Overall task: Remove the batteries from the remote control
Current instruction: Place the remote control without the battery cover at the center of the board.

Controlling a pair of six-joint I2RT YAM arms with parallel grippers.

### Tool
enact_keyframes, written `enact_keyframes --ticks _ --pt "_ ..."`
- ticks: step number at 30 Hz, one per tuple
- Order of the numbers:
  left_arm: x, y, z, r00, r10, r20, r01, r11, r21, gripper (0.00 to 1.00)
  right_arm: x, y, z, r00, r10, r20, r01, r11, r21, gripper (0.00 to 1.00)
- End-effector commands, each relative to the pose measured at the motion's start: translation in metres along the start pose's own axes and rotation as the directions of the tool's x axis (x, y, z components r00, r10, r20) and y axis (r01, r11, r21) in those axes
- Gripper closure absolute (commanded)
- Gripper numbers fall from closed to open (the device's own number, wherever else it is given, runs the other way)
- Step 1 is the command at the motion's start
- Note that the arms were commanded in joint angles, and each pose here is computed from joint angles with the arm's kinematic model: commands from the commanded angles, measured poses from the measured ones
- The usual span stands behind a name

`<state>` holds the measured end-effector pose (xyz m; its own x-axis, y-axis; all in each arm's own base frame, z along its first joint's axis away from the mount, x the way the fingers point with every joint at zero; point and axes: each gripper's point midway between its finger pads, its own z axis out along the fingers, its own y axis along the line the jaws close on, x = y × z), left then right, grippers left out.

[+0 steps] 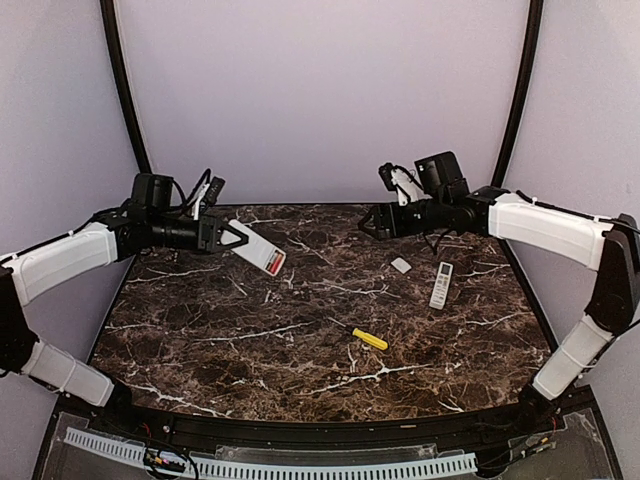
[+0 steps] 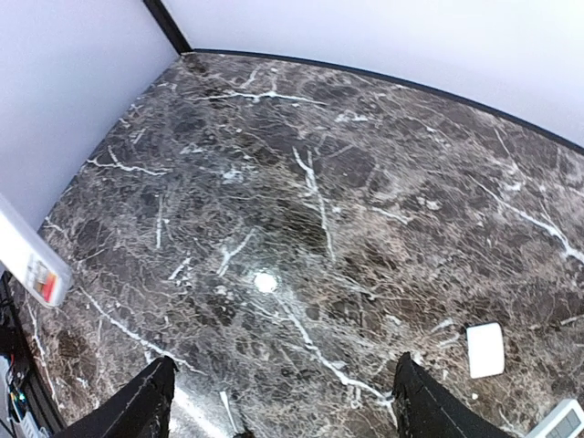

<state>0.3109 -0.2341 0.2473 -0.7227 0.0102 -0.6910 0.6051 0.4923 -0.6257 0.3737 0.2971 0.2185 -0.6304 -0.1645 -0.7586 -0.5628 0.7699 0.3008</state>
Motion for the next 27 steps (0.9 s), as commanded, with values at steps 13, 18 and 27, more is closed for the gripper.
enact_keyframes --ticks 13,18,27 --pt "0.084 -0.014 0.072 0.903 -0.17 -0.394 0.193 0.981 0.02 0.91 0.044 0.118 -0.009 0.986 -0.165 0.014 0.163 0.961 -0.225 0.07" --pt "0.106 -0.008 0.086 0.867 -0.191 -0.46 0.207 0.978 -0.015 0.88 0.05 0.116 -0.006 0.992 -0.127 0.025 0.13 0.965 -0.23 0.07" --pt "0.132 0.013 0.111 0.834 -0.171 -0.525 0.137 0.985 -0.102 0.77 0.092 0.093 0.012 0.99 -0.099 -0.103 0.082 0.983 -0.162 0.09"
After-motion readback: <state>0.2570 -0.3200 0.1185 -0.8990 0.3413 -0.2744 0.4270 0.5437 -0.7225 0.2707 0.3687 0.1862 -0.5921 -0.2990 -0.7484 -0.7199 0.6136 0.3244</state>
